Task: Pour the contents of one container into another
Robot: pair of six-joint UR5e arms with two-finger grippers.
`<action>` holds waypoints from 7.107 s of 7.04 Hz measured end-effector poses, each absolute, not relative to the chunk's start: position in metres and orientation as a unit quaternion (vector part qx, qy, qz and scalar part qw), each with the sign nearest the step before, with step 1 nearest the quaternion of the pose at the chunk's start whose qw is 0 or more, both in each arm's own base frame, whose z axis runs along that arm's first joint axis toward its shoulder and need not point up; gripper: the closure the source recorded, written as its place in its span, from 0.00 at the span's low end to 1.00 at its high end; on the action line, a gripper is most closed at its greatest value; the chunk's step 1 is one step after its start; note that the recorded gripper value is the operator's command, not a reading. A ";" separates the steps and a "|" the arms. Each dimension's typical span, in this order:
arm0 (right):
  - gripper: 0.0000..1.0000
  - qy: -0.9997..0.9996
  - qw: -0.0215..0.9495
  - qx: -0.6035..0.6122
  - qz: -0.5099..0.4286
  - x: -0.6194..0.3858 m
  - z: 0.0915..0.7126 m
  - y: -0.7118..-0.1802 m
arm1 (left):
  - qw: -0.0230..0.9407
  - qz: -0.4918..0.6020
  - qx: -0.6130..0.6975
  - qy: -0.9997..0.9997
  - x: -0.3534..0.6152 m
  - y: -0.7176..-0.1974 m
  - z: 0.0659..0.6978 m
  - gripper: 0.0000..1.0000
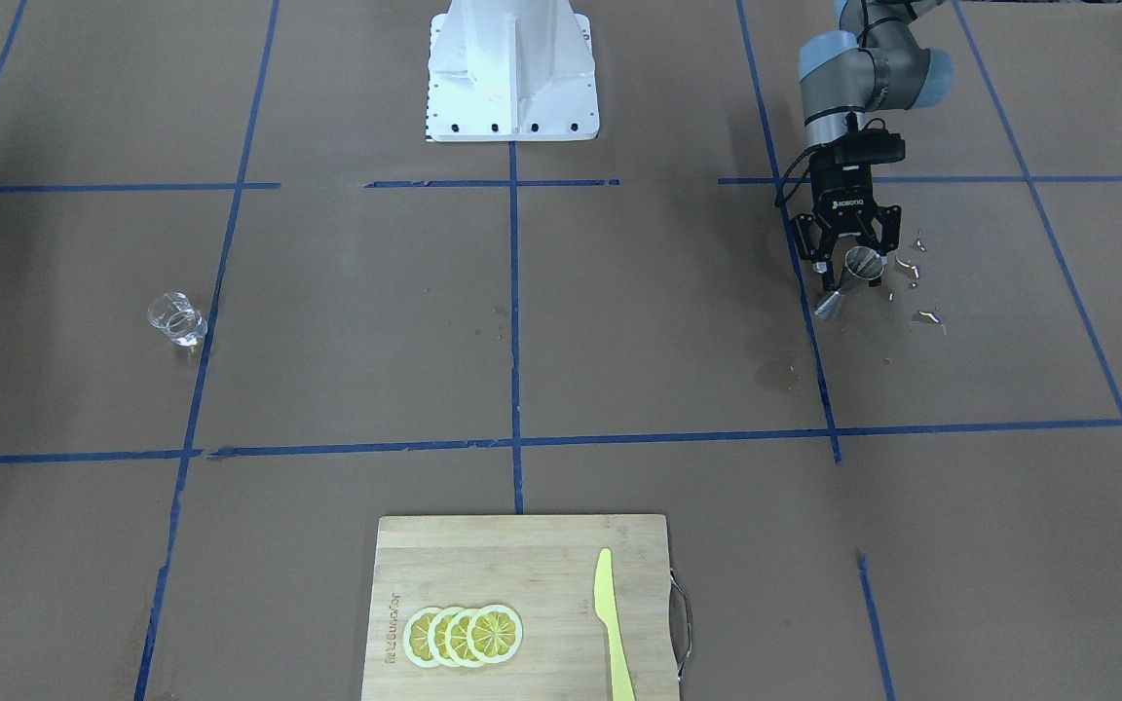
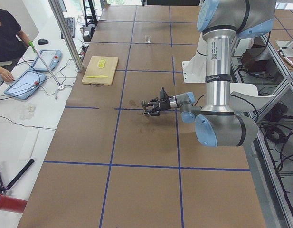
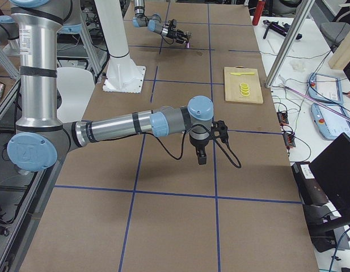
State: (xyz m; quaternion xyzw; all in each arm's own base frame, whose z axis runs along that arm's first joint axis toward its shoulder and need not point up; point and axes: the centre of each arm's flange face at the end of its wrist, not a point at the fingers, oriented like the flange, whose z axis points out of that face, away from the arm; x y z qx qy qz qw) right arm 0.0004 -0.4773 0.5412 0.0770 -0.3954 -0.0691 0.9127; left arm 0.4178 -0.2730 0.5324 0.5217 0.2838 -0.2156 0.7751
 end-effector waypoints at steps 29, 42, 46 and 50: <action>0.00 -0.505 0.843 0.154 -0.104 -0.143 0.501 -0.418 | 0.682 -0.155 0.598 0.393 0.534 -0.287 0.311 1.00; 0.02 -0.367 0.828 0.393 0.156 -0.334 0.498 -0.250 | 0.685 -0.126 0.585 0.415 0.563 -0.323 0.290 1.00; 0.03 -0.332 0.801 0.464 0.185 -0.371 0.524 -0.254 | 0.685 -0.089 0.587 0.421 0.560 -0.328 0.283 1.00; 0.04 -0.330 0.800 0.466 0.183 -0.382 0.528 -0.255 | 0.685 -0.032 0.587 0.431 0.556 -0.342 0.279 1.00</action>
